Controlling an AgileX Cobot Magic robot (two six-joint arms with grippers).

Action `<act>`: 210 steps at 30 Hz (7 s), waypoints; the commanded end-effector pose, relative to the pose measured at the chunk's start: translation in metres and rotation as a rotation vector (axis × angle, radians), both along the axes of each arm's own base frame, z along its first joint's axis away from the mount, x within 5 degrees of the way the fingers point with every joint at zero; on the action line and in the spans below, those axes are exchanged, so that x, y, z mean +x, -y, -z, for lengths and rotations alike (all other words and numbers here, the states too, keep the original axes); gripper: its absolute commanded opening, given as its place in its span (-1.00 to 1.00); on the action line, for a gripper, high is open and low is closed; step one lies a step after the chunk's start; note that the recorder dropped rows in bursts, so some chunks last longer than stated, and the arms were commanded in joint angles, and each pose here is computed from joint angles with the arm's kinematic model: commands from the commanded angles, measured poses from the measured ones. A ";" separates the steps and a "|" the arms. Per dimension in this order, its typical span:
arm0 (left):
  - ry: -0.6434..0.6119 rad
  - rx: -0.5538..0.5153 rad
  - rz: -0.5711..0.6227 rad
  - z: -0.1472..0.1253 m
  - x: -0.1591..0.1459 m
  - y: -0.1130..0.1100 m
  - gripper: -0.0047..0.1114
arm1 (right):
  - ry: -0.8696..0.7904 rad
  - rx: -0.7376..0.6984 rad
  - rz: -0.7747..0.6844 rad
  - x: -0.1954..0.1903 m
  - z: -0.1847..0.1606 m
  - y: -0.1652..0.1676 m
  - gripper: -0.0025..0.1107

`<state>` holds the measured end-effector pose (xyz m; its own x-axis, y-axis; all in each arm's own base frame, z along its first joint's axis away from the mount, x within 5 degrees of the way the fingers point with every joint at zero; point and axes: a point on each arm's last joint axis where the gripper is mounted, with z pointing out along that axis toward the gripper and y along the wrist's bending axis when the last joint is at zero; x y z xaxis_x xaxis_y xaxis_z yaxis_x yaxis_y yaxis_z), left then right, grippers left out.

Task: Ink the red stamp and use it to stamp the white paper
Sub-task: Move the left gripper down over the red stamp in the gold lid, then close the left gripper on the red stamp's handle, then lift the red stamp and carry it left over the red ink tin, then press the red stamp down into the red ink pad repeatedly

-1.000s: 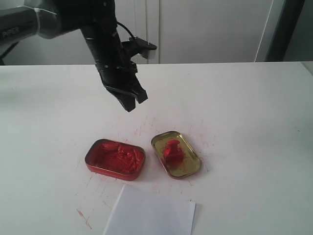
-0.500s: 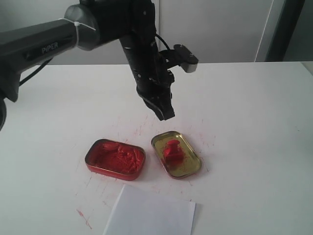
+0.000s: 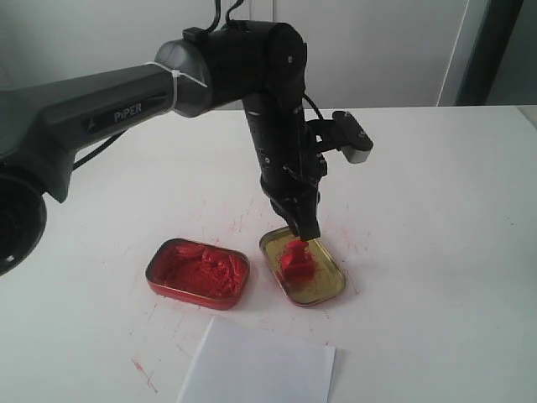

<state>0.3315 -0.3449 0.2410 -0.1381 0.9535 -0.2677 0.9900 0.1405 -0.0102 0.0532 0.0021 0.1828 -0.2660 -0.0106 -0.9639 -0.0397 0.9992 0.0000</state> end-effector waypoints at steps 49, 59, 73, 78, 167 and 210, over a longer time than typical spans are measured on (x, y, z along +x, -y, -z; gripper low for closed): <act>-0.028 0.038 0.038 0.051 0.008 0.013 -0.92 | 0.014 -0.006 0.000 0.000 0.001 0.000 -0.96; 0.020 0.000 0.035 0.029 0.007 0.011 -0.92 | 0.014 -0.006 0.000 0.000 0.001 0.000 -0.96; 0.043 -0.023 0.035 0.013 0.005 0.009 -0.92 | 0.014 -0.006 0.000 0.000 0.001 0.000 -0.96; 0.026 -0.002 0.057 0.012 0.002 0.007 -0.92 | 0.014 -0.006 0.000 0.000 0.001 0.000 -0.96; 0.051 0.025 0.322 0.049 0.003 -0.140 -0.92 | 0.013 0.021 0.005 0.000 0.001 0.000 -0.96; -0.057 0.087 0.344 0.088 0.006 -0.140 -0.92 | 0.013 0.021 0.005 0.000 0.001 0.000 -0.96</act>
